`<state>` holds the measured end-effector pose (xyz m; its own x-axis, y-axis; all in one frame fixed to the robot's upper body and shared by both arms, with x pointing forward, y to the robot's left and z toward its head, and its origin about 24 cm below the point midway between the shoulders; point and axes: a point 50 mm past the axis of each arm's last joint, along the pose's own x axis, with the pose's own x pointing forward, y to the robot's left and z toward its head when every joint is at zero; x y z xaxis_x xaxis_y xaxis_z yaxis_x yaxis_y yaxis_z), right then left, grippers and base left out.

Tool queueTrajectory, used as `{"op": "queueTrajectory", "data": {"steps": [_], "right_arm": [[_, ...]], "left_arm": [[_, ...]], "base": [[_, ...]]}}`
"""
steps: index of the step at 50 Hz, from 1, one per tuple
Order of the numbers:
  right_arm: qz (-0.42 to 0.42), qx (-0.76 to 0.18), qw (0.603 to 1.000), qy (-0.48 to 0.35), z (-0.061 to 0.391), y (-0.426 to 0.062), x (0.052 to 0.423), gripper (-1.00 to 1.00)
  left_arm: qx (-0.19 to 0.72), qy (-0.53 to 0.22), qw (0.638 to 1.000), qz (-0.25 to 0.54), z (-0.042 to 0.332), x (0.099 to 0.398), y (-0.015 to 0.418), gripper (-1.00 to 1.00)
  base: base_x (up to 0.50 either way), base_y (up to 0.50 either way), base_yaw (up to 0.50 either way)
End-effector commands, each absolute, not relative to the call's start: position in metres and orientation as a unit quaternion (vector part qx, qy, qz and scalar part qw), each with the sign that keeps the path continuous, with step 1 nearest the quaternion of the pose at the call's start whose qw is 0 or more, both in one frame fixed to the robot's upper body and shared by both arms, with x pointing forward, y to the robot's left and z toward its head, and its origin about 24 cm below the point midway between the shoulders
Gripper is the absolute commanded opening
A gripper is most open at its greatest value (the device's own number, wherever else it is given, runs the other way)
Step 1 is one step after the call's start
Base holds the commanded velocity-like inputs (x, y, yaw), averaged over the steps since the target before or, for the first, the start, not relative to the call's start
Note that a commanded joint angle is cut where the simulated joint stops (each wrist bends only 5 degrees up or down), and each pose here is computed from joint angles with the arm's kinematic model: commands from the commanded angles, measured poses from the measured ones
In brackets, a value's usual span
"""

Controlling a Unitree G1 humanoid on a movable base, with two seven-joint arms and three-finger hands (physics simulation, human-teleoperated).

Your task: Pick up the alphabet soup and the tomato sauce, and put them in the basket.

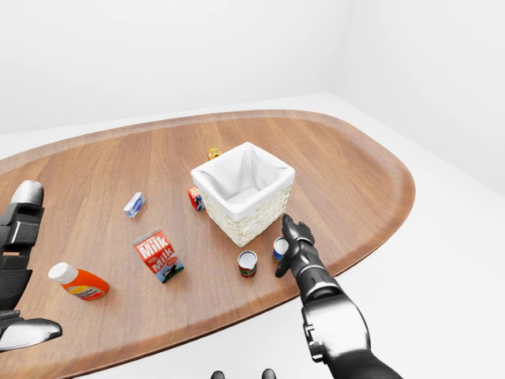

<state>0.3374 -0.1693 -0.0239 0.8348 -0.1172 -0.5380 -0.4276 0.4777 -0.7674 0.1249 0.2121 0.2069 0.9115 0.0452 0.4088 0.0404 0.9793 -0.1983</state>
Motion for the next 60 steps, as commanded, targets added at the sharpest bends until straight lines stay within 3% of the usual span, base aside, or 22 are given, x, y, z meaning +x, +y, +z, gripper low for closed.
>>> {"op": "queueTrajectory", "data": {"steps": [1, 26, 29, 31, 35, 38, 44, 49, 55, 57, 60], "right_arm": [[0.101, -0.505, 0.816, 0.264, -0.021, -0.164, 0.341, 1.0], [0.105, -0.505, 0.813, 0.269, -0.024, -0.164, 0.338, 1.0], [0.107, -0.506, 0.812, 0.27, -0.024, -0.163, 0.338, 0.73], [0.107, -0.506, 0.812, 0.27, -0.024, -0.162, 0.338, 0.4], [0.108, -0.516, 0.807, 0.266, -0.025, -0.162, 0.337, 0.15], [0.105, -0.542, 0.794, 0.257, -0.025, -0.164, 0.337, 0.22], [0.109, -0.556, 0.783, 0.258, -0.031, -0.165, 0.332, -0.03], [0.105, -0.57, 0.775, 0.253, -0.03, -0.168, 0.332, -0.4], [0.106, -0.574, 0.772, 0.25, -0.031, -0.167, 0.331, -0.55], [0.103, -0.571, 0.775, 0.251, -0.031, -0.168, 0.331, -1.0], [0.101, -0.572, 0.774, 0.251, -0.031, -0.169, 0.331, -1.0]], "left_arm": [[-0.103, -0.213, 0.972, 0.001, 0.208, 0.125, 0.213, 1.0], [-0.11, -0.226, 0.968, 0.003, 0.212, 0.125, 0.215, 1.0], [-0.111, -0.227, 0.967, 0.003, 0.212, 0.125, 0.216, 1.0], [-0.111, -0.228, 0.967, 0.003, 0.212, 0.125, 0.216, 1.0], [-0.112, -0.227, 0.967, 0.003, 0.212, 0.124, 0.216, 1.0], [-0.109, -0.218, 0.97, -0.001, 0.211, 0.123, 0.216, 1.0], [-0.101, -0.202, 0.974, -0.007, 0.207, 0.123, 0.215, 1.0], [-0.097, -0.188, 0.977, -0.014, 0.204, 0.122, 0.213, 1.0], [-0.095, -0.181, 0.979, -0.015, 0.202, 0.122, 0.212, 1.0], [-0.095, -0.181, 0.979, -0.015, 0.203, 0.122, 0.213, 1.0], [-0.095, -0.182, 0.979, -0.015, 0.202, 0.122, 0.212, 1.0]], "base": [[0.0, 0.0, 0.0], [0.0, 0.0, 0.0], [0.0, 0.0, 0.0], [0.0, 0.0, 0.0], [0.0, 0.0, 0.0], [0.0, 0.0, 0.0], [0.0, 0.0, 0.0], [0.0, 0.0, 0.0], [0.0, 0.0, 0.0], [0.0, 0.0, 0.0], [0.0, 0.0, 0.0]]}}
